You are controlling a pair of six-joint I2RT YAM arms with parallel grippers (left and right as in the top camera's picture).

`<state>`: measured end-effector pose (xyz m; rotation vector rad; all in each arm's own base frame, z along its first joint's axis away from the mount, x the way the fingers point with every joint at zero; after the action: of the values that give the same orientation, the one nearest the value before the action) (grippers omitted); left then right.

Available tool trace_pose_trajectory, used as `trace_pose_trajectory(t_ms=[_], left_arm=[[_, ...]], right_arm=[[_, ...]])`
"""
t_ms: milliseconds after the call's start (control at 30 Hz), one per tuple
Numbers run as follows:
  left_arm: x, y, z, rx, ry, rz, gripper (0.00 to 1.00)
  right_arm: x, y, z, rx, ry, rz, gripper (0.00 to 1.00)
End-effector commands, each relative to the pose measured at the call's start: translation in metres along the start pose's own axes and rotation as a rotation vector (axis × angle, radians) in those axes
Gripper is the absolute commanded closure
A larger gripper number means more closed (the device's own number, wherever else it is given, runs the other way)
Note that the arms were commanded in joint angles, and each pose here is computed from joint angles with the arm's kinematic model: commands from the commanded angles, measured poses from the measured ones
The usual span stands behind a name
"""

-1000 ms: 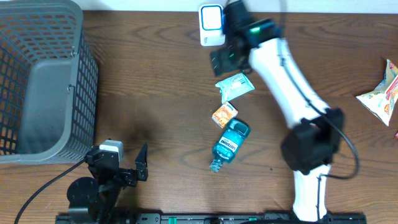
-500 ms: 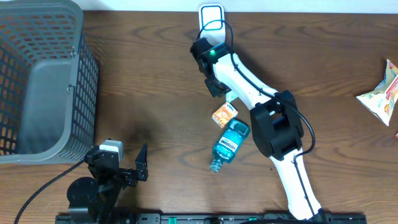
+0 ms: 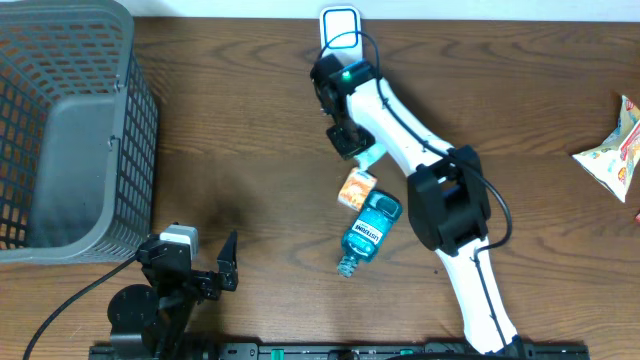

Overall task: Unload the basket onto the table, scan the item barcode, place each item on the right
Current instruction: 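Reach the right gripper to the light-blue Zappy wipes pack, then grasp the wipes pack with the right gripper and lift it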

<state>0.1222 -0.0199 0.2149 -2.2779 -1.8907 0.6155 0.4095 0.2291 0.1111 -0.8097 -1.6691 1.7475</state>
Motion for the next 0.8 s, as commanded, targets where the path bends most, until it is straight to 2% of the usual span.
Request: trace_pose_trajectory(t_ms=[0, 200, 367, 533, 667, 767], left_arm=[[-0.002, -0.002, -0.003, -0.012, 0.015, 0.010, 0.03], [-0.002, -0.002, -0.003, -0.012, 0.015, 0.010, 0.03], [-0.002, -0.002, -0.003, -0.012, 0.015, 0.010, 0.03], [-0.002, -0.002, -0.003, -0.012, 0.015, 0.010, 0.03], [-0.002, -0.002, -0.003, -0.012, 0.015, 0.010, 0.03], [-0.002, -0.002, -0.003, -0.012, 0.015, 0.010, 0.03]], right_arm=[[0.019, -0.065, -0.001, -0.251, -0.203, -0.437, 0.99], [-0.007, -0.088, 0.021, -0.404, -0.234, -0.811, 0.99], [-0.028, -0.117, 0.044, -0.649, -0.269, -1.105, 0.99], [-0.033, -0.126, 0.043, -0.737, -0.213, -1.200, 0.99], [-0.029, -0.129, 0.040, -0.733, -0.174, -1.249, 0.99], [-0.022, -0.129, 0.039, -0.752, -0.235, -1.231, 0.99]])
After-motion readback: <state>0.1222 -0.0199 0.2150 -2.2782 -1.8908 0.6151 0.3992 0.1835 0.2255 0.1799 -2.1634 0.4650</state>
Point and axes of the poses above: each gripper's point midway between its finger pads, its own y axis out along the fingers, its own x axis along the line the jaws close on, z = x × y, the point moved 8 cm from there along -y, back along the fingers, and after that the axes turned 8 degrees about -y, right-handed, at the moved point
